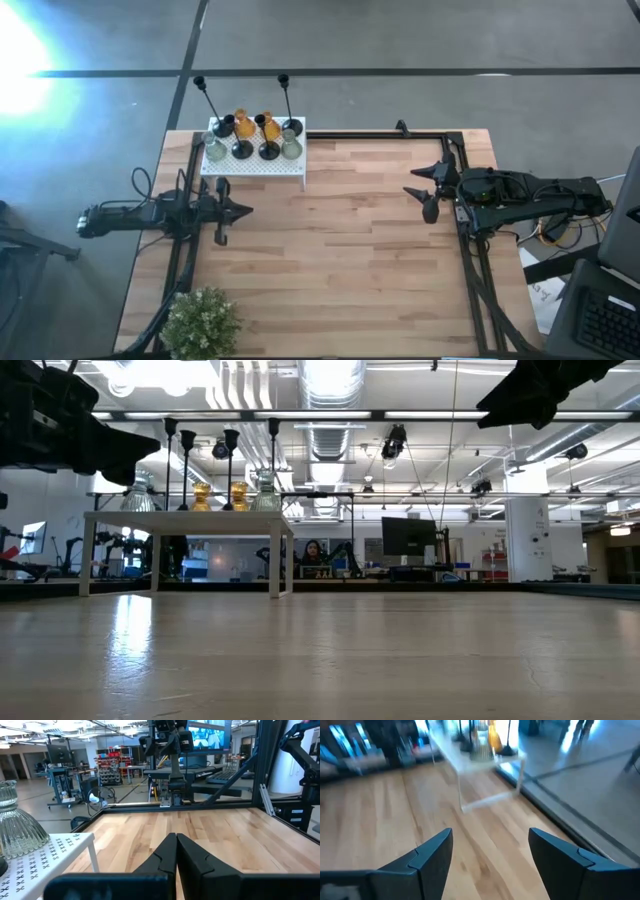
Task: Pick & Place candle stick holders
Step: Return to Home Position
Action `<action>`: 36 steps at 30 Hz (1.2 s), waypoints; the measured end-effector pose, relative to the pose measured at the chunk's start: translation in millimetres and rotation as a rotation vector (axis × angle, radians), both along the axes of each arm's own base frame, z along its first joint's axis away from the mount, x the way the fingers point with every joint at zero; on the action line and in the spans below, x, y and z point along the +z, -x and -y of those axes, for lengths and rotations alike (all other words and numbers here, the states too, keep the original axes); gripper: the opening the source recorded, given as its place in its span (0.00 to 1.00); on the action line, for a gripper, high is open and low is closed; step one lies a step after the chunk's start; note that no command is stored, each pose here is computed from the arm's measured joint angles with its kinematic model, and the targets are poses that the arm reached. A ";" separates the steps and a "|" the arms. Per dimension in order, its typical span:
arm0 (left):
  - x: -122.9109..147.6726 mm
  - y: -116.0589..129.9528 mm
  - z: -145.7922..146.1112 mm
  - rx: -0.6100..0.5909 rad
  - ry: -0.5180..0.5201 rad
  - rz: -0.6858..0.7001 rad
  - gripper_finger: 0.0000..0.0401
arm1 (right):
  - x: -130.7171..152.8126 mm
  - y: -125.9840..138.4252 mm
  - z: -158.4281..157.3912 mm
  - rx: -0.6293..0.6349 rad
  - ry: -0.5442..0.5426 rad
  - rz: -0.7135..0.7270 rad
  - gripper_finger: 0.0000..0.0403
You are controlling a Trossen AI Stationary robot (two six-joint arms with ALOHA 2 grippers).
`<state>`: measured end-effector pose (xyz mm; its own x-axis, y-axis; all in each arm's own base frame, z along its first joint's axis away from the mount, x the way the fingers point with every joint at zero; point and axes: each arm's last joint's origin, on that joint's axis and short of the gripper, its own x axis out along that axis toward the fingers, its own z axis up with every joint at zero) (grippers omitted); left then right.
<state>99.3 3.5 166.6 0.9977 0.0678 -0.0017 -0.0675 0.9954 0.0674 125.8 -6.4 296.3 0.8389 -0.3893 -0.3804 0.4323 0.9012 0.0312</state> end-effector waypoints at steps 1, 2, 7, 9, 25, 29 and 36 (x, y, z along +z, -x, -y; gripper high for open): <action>0.0 0.0 0.0 0.000 0.000 0.000 0.04 | 0.1 0.0 0.0 0.000 0.000 0.033 0.64; 0.0 0.0 0.0 0.000 0.000 0.000 0.04 | 0.0 -1.2 -0.1 0.005 0.007 0.093 0.64; 0.0 0.0 0.0 0.000 0.000 0.000 0.04 | -18.2 -11.6 -7.0 0.306 0.262 0.296 0.65; 0.0 0.0 0.0 0.000 0.000 0.000 0.04 | -34.2 -13.2 -10.3 0.408 0.240 0.342 0.66; -0.1 0.0 0.0 -0.001 0.000 -0.002 0.04 | -120.7 8.2 -13.0 0.523 0.183 0.441 0.66; -0.2 0.0 0.0 -0.001 0.000 -0.002 0.04 | -123.6 12.8 -12.8 0.511 0.091 0.428 0.66; -0.1 0.0 0.0 0.000 0.000 -0.002 0.04 | -123.4 18.9 -12.5 0.524 0.170 0.423 0.66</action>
